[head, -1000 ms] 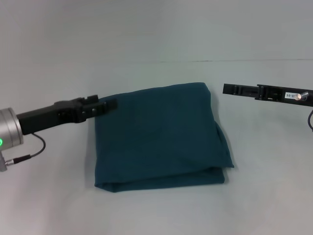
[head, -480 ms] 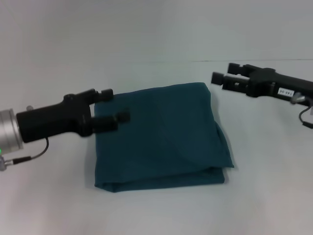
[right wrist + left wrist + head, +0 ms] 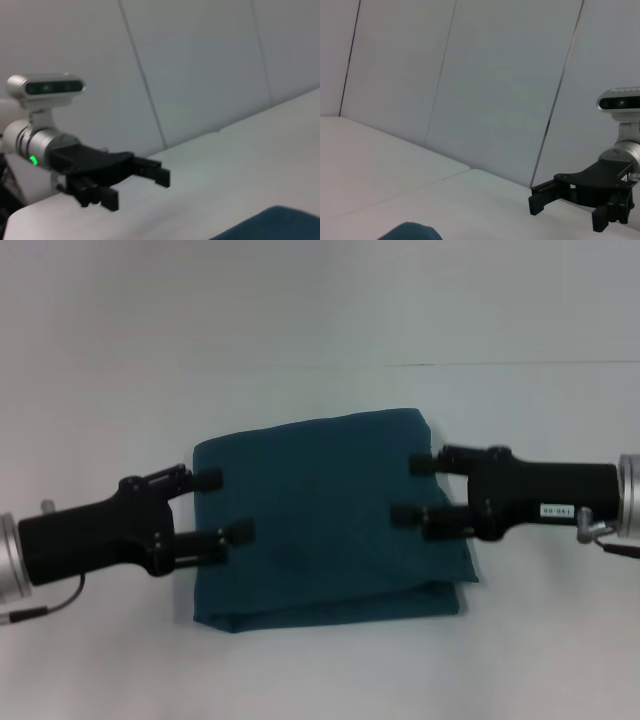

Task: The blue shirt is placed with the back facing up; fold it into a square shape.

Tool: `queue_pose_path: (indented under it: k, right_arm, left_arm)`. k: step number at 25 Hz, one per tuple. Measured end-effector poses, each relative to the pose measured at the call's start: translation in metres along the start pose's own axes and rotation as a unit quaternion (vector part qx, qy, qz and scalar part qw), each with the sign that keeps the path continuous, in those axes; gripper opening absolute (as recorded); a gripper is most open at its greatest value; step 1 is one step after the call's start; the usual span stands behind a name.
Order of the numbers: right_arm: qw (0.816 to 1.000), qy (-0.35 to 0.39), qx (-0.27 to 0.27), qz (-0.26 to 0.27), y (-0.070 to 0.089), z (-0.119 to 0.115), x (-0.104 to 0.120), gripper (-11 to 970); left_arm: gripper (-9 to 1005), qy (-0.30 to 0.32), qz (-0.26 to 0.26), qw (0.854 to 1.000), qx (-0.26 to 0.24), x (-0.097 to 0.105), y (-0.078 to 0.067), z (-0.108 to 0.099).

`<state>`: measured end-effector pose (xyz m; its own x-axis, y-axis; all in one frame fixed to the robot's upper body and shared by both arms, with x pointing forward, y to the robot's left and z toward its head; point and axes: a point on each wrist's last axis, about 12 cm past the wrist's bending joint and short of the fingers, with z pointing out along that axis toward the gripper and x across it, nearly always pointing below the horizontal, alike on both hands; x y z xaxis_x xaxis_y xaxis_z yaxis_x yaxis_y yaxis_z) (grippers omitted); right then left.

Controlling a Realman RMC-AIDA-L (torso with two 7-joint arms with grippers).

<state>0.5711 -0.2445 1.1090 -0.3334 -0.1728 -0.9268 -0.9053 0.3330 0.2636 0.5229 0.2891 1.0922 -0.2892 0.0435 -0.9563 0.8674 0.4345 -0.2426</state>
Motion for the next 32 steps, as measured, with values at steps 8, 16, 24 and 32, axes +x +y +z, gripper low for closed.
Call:
queue_pose_path:
  k: [8,16,24,32]
  right_arm:
    - [0.998,0.06,-0.023,0.018,0.003,0.003,0.007,912]
    - [0.996,0.076,-0.035,0.032,0.007,0.008,0.009,911]
    - [0.995,0.078,-0.039,0.038,0.008,0.008,0.01,912]
    - [0.995,0.078,-0.04,0.043,0.008,0.008,0.01,912]
  left_arm:
    - [894,0.012,-0.017,1.0,0.013,0.013,-0.009,0.002]
    - [893,0.015,-0.025,0.999,0.016,0.016,-0.011,0.002]
    - [894,0.016,-0.026,0.999,0.022,0.016,-0.013,0.002]
    - [895,0.016,-0.026,0.999,0.023,0.014,-0.012,0.002]
